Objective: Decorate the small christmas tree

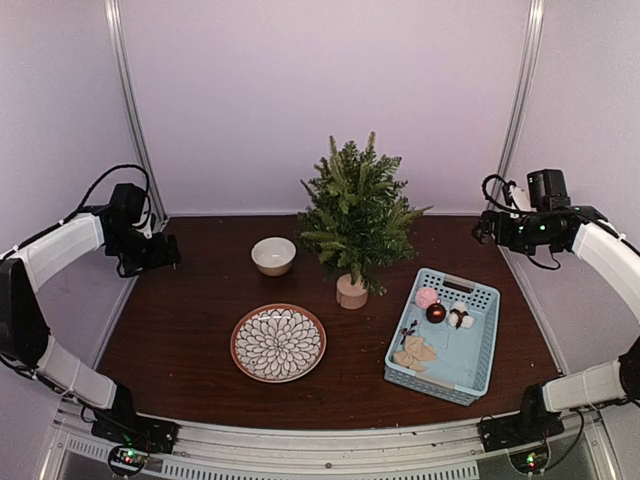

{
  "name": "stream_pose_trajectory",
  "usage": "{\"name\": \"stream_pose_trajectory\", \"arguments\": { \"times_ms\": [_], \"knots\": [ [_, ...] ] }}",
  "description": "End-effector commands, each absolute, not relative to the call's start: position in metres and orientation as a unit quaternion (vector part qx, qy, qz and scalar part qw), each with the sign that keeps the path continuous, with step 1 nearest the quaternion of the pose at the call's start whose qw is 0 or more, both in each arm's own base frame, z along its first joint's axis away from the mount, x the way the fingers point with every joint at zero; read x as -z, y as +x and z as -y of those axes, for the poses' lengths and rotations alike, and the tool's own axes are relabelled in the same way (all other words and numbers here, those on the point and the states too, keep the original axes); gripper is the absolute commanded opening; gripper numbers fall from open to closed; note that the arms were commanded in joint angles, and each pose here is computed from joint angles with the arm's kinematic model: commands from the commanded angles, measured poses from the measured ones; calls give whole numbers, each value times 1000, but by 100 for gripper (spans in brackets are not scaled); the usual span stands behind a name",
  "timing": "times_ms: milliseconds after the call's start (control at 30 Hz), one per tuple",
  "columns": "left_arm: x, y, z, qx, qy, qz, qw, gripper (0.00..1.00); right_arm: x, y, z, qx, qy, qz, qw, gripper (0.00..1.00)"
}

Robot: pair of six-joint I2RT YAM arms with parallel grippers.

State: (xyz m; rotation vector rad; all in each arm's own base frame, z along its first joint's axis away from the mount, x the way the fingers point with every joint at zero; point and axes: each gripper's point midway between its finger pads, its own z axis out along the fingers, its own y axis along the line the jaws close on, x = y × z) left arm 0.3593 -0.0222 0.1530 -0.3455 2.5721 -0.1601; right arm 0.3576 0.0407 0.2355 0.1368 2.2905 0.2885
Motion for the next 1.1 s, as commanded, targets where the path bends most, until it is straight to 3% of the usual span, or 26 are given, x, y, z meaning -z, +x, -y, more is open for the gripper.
{"name": "stream_pose_trajectory", "arguments": {
  "times_ms": [0,167,433,767,1067],
  "knots": [
    [-167,375,36,89,-102,-946,293,98,-234,341,-62,-149,27,-919,364,99],
    [-176,360,79,154,-18,-946,285,98,-217,307,-83,-164,8,-940,300,99],
    [-160,272,201,259,172,-928,203,98,-180,279,-97,-199,27,-952,230,99],
    [-104,242,263,245,210,-941,103,92,-143,291,-111,-211,36,-959,184,99],
    [-72,250,263,206,193,-957,68,88,-113,300,-111,-191,48,-969,152,99]
  ]
}}
